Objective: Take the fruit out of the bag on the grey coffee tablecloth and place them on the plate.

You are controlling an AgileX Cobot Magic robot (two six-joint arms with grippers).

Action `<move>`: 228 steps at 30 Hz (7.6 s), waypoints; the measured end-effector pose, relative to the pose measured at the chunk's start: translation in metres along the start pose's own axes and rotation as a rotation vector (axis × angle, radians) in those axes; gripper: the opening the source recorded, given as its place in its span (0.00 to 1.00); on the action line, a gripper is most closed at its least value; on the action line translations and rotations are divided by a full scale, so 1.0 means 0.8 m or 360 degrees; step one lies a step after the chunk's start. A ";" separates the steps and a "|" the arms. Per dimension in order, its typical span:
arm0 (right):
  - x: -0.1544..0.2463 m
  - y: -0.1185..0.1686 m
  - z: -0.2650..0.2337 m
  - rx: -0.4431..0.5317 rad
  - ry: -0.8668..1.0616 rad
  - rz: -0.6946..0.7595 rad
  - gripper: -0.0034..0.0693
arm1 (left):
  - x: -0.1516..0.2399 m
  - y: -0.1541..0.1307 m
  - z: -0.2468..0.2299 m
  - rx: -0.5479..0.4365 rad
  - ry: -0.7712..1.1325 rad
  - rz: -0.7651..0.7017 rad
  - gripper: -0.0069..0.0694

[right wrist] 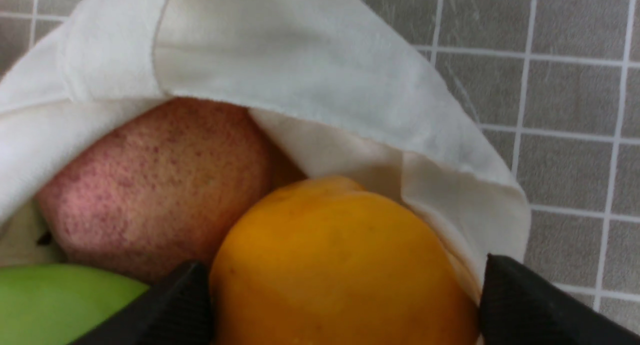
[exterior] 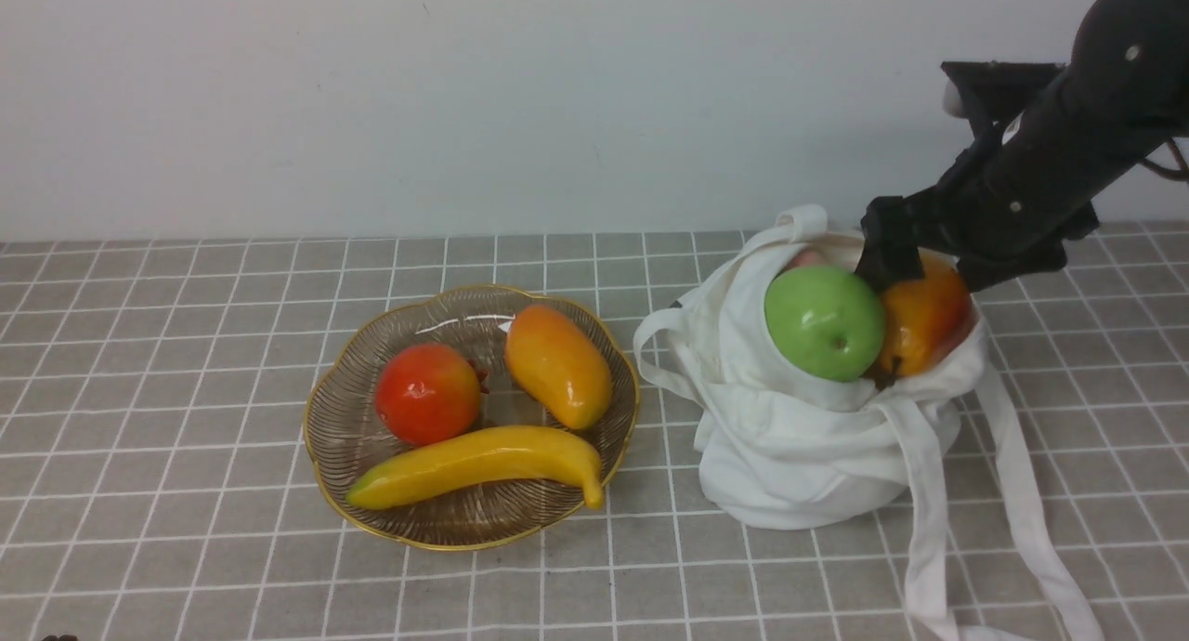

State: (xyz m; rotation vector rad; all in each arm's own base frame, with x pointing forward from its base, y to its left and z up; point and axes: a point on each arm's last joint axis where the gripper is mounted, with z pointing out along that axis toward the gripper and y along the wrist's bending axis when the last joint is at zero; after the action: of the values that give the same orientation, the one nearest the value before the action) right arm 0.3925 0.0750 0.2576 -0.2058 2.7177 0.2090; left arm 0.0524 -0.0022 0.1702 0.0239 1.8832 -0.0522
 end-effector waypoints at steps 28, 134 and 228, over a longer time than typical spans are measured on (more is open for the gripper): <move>-0.003 0.025 -0.132 -0.0156 -0.0323 -0.0032 0.86 | 0.000 0.000 0.000 0.0000 0.0000 0.0000 0.08; 0.410 0.016 -0.291 -0.0933 -0.2705 -0.0402 0.03 | 0.000 0.000 0.000 0.0000 0.0000 0.0000 0.08; 0.433 -0.033 -0.092 0.0469 -0.1495 -0.0067 0.03 | 0.000 0.000 0.000 0.0000 0.0002 0.0000 0.08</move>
State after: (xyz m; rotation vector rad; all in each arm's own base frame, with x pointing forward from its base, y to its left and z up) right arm 0.0543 -0.0028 0.1808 -0.0506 1.7761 -0.0975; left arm 0.0523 -0.0022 0.1701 0.0239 1.8843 -0.0521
